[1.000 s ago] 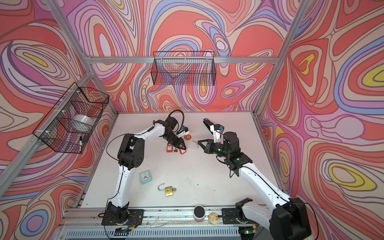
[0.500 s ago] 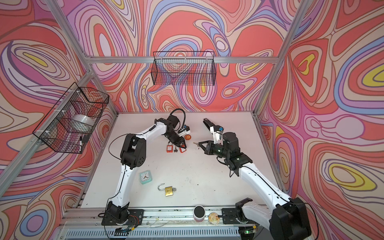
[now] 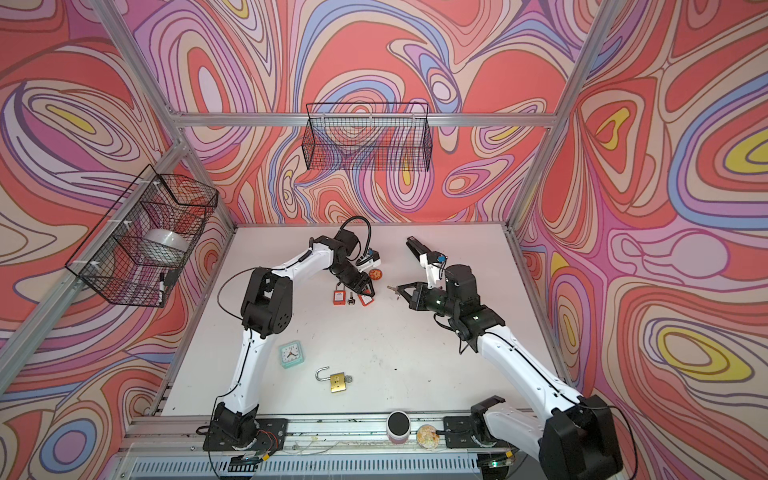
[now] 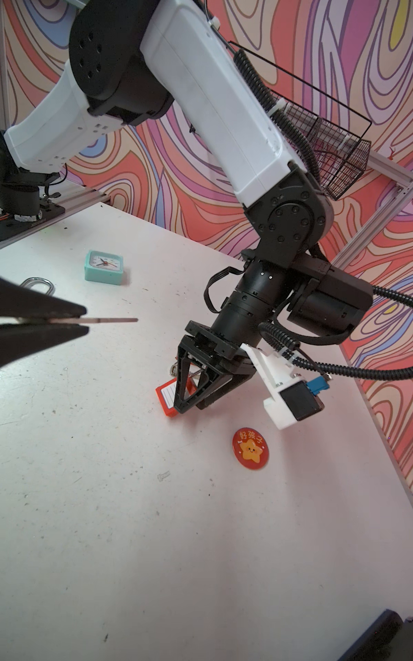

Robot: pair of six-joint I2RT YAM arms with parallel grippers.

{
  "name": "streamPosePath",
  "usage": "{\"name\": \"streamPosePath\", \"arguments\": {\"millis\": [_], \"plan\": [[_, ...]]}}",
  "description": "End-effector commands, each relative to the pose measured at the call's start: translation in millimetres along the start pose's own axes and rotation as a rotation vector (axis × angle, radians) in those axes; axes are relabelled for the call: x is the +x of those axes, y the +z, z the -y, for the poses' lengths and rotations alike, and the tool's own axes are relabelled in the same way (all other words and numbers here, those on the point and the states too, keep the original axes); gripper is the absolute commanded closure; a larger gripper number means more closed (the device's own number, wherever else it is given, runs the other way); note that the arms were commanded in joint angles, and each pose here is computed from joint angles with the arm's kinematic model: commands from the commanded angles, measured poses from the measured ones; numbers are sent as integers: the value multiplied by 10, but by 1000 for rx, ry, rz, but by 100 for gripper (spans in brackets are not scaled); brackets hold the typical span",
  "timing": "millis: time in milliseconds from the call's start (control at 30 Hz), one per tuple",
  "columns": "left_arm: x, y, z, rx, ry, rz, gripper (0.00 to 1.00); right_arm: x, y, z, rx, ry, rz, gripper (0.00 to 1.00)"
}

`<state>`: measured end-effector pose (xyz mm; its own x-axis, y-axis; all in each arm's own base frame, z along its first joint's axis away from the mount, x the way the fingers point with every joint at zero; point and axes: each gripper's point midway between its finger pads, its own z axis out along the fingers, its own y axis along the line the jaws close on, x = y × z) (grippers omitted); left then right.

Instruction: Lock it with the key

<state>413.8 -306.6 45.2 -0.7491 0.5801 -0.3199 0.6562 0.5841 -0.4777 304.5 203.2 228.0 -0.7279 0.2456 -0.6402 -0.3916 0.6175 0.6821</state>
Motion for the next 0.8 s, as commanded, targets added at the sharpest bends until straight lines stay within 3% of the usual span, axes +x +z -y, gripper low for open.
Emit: {"name": "streamPosePath", "arguments": {"millis": [0, 333, 600, 767], "plan": [[-101, 42, -44, -19, 6, 20, 49, -127, -45, -67, -5, -29, 34, 100], [-249, 94, -112, -32, -15, 68, 46, -106, -43, -57, 2, -23, 19, 100], [-270, 72, -297, -135, -23, 51, 45, -121, -17, -51, 0, -9, 19, 100], [-357, 7, -284, -144, -21, 90, 36, -106, -4, -32, 2, -3, 15, 100]]}}
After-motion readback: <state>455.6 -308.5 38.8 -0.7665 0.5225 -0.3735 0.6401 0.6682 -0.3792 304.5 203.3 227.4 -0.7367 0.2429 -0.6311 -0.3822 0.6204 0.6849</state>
